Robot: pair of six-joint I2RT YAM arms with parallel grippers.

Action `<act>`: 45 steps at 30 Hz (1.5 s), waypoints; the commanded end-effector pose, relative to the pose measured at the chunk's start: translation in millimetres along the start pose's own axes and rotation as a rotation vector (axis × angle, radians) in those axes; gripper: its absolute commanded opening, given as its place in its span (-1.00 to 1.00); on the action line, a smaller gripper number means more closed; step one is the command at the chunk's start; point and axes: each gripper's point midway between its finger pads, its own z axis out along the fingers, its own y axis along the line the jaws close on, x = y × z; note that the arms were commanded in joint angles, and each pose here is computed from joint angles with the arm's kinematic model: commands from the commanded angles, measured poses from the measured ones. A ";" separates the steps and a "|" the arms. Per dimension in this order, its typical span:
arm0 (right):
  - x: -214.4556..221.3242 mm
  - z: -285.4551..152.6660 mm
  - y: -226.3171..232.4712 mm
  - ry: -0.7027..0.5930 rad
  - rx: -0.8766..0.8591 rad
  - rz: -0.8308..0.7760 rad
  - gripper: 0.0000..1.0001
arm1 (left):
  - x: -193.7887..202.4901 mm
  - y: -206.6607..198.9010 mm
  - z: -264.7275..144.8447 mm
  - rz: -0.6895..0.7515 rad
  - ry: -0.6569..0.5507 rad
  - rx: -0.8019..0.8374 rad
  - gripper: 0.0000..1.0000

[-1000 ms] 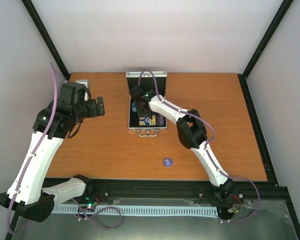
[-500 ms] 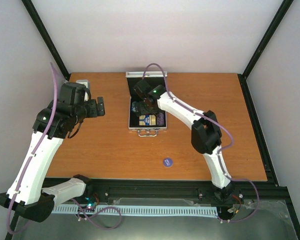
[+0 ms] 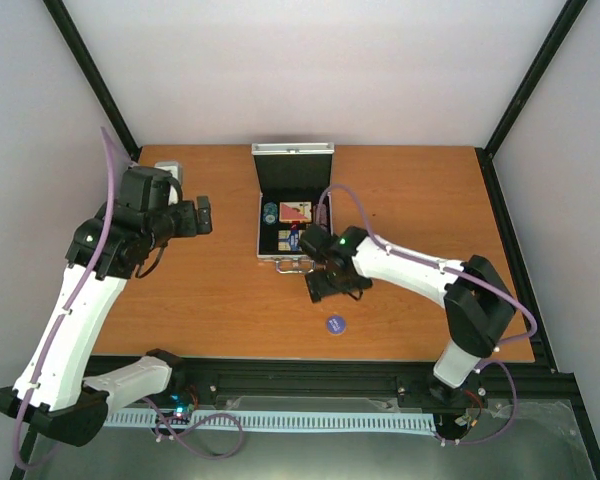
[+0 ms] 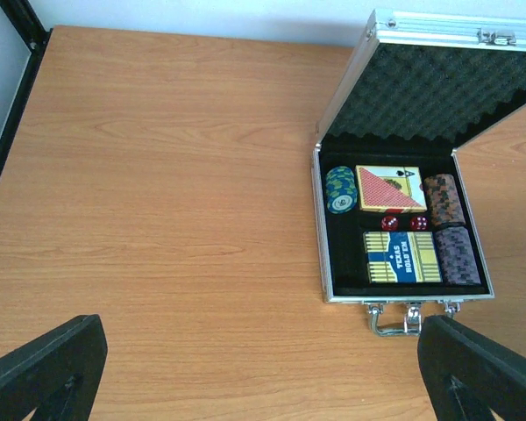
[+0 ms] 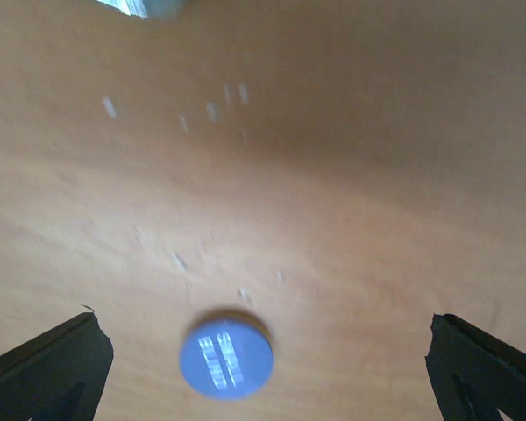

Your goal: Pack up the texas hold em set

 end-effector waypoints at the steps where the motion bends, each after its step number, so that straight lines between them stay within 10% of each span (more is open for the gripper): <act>1: 48.2 12.6 2.6 0.064 -0.019 0.047 1.00 | 0.4 -4.7 -2.9 -0.005 -0.014 0.034 1.00; 45: 115.9 88.2 -3.7 0.204 0.026 -0.031 0.83 | 19.5 -2.1 10.2 0.004 0.043 0.019 0.99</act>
